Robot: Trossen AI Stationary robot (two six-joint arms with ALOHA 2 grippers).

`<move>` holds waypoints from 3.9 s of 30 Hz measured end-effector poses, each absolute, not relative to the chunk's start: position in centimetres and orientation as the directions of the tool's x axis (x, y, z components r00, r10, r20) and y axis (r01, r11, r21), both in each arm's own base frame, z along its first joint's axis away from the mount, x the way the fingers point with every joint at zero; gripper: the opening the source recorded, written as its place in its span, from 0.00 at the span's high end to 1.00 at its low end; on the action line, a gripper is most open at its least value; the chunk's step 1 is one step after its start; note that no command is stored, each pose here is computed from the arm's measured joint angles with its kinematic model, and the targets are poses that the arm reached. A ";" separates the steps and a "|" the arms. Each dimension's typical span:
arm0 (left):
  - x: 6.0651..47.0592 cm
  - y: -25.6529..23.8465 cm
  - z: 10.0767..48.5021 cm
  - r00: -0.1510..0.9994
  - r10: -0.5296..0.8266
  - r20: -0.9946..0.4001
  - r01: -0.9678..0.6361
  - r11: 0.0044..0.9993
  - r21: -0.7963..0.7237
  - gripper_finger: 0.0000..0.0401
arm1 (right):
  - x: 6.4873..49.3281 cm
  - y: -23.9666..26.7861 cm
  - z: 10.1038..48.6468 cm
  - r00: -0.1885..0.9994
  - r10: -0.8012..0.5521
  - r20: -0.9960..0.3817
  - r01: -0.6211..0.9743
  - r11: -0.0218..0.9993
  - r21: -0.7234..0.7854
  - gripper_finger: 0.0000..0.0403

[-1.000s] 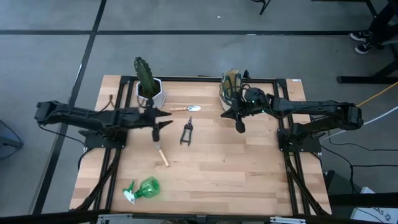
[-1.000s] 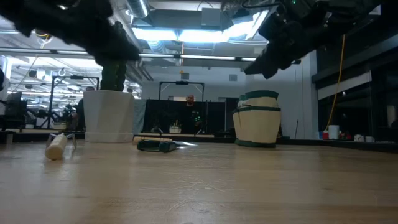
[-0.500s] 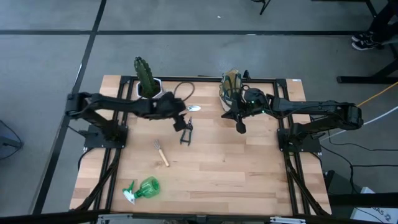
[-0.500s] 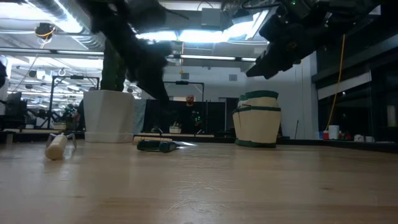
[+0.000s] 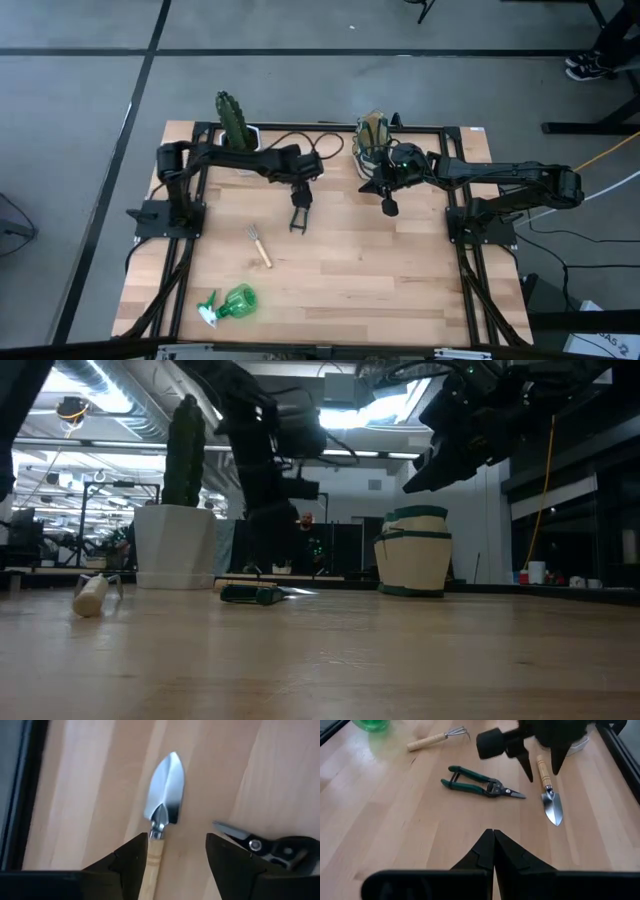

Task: Pick & Place Garden tools in Gardening bag
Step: Put the trowel into the gardening bag

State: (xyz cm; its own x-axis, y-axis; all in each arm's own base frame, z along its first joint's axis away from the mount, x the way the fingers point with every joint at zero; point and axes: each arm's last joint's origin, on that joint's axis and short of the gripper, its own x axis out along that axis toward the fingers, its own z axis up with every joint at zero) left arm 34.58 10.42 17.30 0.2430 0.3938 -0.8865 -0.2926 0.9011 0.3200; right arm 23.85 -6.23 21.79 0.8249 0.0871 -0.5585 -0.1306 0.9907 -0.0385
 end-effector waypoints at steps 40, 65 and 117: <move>33.7 13.8 14.0 0.181 0.205 -0.962 -0.114 0.976 0.187 0.85 | 23.6 -6.2 21.4 0.798 0.093 -0.595 -0.082 0.996 0.045 0.98; 33.4 13.9 24.8 0.614 0.378 -0.693 -0.266 0.926 0.269 0.85 | 17.4 -6.7 26.4 0.567 -0.213 -0.796 0.223 0.970 -0.100 0.98; 39.5 11.6 28.6 0.923 0.375 0.085 -0.383 0.874 0.298 0.85 | 19.2 -18.5 14.8 0.483 -0.512 -0.710 0.713 0.700 -0.020 0.98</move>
State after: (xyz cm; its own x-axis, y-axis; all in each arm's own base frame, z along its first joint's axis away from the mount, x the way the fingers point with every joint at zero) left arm 39.51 11.56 28.59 0.9229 0.3755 0.0854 -0.3833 0.8743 0.2979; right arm 19.23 -18.48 14.78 0.4834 -0.5124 -0.7098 0.7134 0.7005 -0.0198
